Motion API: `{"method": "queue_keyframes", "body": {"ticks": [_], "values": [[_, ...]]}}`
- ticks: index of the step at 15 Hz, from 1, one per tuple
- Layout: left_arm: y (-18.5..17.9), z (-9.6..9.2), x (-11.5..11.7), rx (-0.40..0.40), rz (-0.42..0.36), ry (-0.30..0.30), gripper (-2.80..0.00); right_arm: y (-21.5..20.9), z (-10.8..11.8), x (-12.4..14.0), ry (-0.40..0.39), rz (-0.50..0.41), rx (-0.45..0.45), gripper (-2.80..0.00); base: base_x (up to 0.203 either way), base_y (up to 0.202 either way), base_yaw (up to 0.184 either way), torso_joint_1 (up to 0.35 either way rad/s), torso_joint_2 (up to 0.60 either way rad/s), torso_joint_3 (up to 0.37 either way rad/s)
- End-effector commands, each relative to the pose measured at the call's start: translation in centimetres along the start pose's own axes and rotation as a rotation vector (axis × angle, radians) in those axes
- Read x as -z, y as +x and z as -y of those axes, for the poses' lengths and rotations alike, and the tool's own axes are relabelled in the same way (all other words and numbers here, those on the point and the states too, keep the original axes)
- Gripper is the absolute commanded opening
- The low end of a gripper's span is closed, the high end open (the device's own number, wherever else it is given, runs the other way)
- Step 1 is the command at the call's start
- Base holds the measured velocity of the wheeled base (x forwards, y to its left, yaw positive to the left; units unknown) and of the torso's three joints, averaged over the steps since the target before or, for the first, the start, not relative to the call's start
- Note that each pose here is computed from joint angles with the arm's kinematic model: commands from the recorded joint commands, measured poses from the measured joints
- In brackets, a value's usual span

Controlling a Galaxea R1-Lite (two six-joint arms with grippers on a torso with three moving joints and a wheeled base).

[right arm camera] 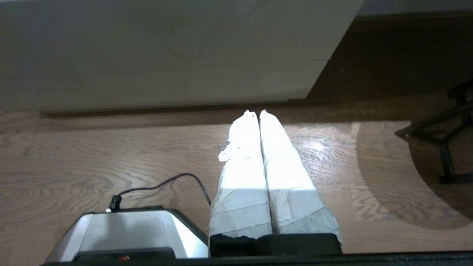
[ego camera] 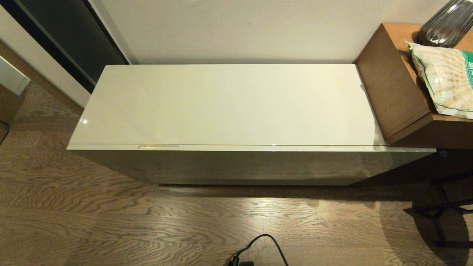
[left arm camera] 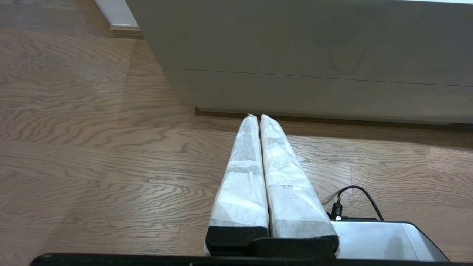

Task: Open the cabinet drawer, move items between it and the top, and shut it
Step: Open the drawer

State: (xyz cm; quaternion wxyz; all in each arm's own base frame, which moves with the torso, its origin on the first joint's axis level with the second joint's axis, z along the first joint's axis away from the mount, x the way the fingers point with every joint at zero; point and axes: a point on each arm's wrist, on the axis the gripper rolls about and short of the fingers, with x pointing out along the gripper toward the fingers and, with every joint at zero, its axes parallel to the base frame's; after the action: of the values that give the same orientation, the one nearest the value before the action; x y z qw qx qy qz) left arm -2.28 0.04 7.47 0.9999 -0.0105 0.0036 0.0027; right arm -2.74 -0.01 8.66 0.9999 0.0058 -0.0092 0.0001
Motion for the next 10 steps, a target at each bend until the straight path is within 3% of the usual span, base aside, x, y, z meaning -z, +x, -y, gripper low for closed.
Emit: {"method": "queue_keyframes", "body": {"ticks": [1, 3, 5, 7, 10], "values": [[0.0, 0.0, 0.0, -0.001, 0.003, 0.0, -2.8, -2.0, -0.1, -3.7, 0.004, 0.038, -0.038, -2.8, 0.0, 0.0, 0.0, 0.0, 0.0, 0.0], [0.0, 0.0, 0.0, -0.001, 0.001, 0.0, -2.8, -6.0, -0.3, -7.9, 0.008, 0.061, -0.111, -2.8, 0.0, 0.0, 0.0, 0.0, 0.0, 0.0], [0.0, 0.0, 0.0, -0.001, 0.001, 0.0, -2.8, -8.6, -0.5, -10.0, 0.007, 0.087, -0.165, -2.8, 0.0, 0.0, 0.0, 0.0, 0.0, 0.0], [0.0, 0.0, 0.0, -0.001, 0.001, 0.0, -2.8, -7.2, -0.6, -12.0, 0.045, 0.0, -0.188, -2.8, 0.0, 0.0, 0.0, 0.0, 0.0, 0.0], [0.0, 0.0, 0.0, -0.001, 0.003, 0.0, -2.8, 0.0, -0.7, -15.7, 0.162, -0.198, -0.171, -2.8, 0.0, 0.0, 0.0, 0.0, 0.0, 0.0]]}}
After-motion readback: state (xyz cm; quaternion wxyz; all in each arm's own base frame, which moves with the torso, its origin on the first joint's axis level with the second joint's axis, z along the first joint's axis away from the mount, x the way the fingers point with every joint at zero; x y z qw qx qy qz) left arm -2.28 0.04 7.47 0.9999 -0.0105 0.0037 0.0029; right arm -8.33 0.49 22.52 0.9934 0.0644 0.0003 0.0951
